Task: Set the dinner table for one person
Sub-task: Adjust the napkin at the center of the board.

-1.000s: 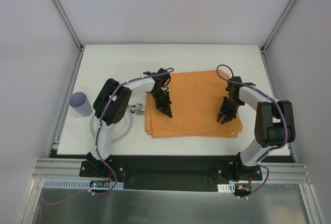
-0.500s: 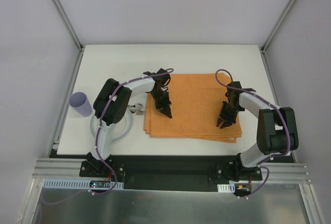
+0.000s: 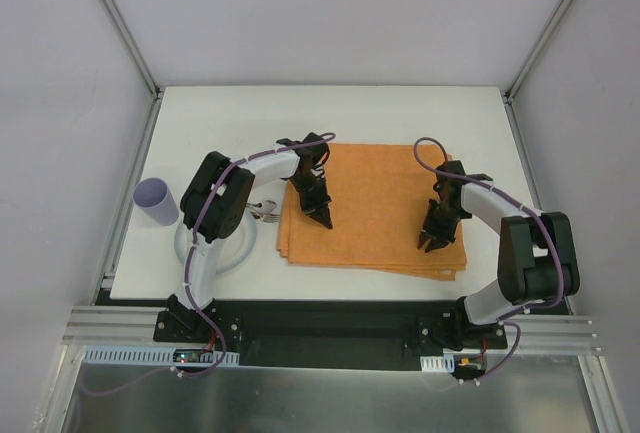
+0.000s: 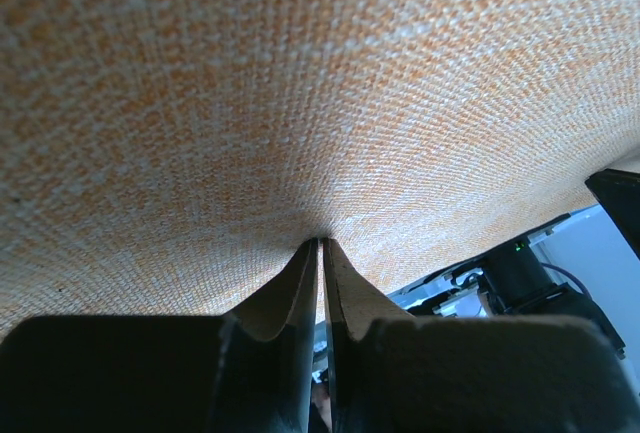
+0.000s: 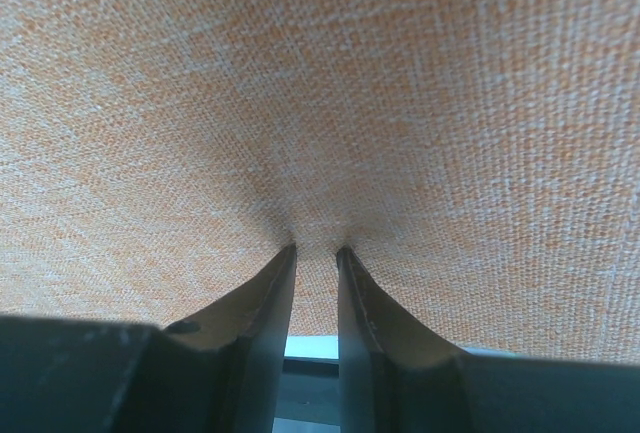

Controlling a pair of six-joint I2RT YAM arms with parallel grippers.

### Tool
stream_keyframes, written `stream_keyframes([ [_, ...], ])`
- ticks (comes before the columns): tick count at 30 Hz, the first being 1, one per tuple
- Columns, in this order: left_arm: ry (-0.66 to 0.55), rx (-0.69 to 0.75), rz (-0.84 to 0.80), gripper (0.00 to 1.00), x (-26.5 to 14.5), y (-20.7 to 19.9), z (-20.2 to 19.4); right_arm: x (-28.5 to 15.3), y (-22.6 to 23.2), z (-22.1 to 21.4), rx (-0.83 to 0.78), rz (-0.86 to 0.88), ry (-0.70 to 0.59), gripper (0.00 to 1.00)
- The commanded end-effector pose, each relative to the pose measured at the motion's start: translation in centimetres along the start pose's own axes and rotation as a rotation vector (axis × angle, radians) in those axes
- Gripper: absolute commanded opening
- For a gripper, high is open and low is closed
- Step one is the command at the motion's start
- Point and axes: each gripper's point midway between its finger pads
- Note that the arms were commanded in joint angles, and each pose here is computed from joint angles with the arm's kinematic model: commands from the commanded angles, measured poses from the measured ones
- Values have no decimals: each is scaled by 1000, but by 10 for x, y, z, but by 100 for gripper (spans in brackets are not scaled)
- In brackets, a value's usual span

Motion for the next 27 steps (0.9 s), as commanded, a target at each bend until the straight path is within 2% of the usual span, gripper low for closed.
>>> stream_keyframes([
  [1,-16,-8,55,7,-2,10,-7,-3,1,-2,6,-18,13,27],
  [21,-13,-7,73,7,0,14,-15,-9,10,20,-4,-18,-13,27],
  [27,-103,64,8,10,-26,-19,1,-38,26,35,-12,36,-72,28],
])
Point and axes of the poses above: each gripper's point midway between its finger pads, its own x axis out along the fingers, its own y axis along the line the jaws close on, z = x × y, and after that the axes turned 2 degrees about -x, right-handed
